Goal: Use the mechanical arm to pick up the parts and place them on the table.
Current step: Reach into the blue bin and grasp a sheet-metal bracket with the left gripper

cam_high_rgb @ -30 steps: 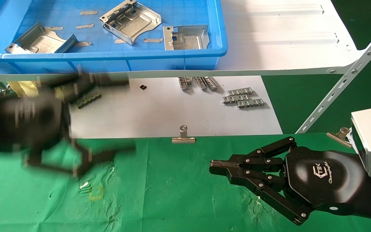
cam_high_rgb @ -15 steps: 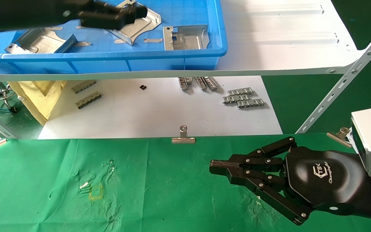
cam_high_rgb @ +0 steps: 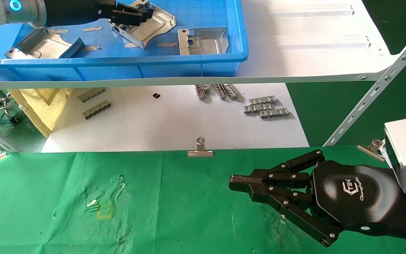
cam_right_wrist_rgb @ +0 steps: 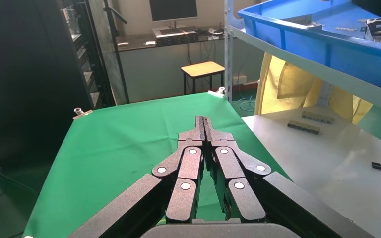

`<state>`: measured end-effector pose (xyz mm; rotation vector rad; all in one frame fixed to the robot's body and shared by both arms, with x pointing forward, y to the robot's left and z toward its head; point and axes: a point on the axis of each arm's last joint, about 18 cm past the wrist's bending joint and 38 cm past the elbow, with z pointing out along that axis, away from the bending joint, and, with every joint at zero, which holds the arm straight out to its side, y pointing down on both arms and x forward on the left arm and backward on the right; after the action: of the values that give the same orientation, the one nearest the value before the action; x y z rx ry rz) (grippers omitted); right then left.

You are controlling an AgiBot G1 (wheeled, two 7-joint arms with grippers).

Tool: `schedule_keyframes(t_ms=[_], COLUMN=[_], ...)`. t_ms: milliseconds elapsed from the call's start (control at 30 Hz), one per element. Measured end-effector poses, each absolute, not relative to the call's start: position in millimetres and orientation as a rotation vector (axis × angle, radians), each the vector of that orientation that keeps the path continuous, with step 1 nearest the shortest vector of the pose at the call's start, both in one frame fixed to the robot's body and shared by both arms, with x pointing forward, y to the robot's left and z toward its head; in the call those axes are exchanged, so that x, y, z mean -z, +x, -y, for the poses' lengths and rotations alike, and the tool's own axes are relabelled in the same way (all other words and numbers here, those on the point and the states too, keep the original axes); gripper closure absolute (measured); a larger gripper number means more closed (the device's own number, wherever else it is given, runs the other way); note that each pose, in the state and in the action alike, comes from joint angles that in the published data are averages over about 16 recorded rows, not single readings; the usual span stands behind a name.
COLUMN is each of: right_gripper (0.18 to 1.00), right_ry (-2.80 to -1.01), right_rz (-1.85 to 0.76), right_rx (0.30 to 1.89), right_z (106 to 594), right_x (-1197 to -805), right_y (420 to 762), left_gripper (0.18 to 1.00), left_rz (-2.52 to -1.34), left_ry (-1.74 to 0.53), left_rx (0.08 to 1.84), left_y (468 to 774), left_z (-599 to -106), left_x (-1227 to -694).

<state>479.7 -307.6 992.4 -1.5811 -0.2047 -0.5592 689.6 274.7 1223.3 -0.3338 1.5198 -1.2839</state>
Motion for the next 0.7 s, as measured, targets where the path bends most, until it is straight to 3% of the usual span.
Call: schedule_keyframes(t_ms=[300, 700], right_gripper=[0.982, 0.909], right_ry=[-1.581, -1.581], right_rz=[0.205, 0.205], right_rx=[0.559, 0.559], right_z=[307.6, 307.6], right_x=[-992.4, -992.4], right_y=[479.7, 479.7], left_gripper=[0.241, 0.43], left_rz=[-1.534, -1.544], left_ry=[-0.395, -0.411], left_rx=[1.247, 1.223], left_y=[696.2, 698.5], left_z=[-277.0, -278.8], left_x=[-1219.8, -1217.0])
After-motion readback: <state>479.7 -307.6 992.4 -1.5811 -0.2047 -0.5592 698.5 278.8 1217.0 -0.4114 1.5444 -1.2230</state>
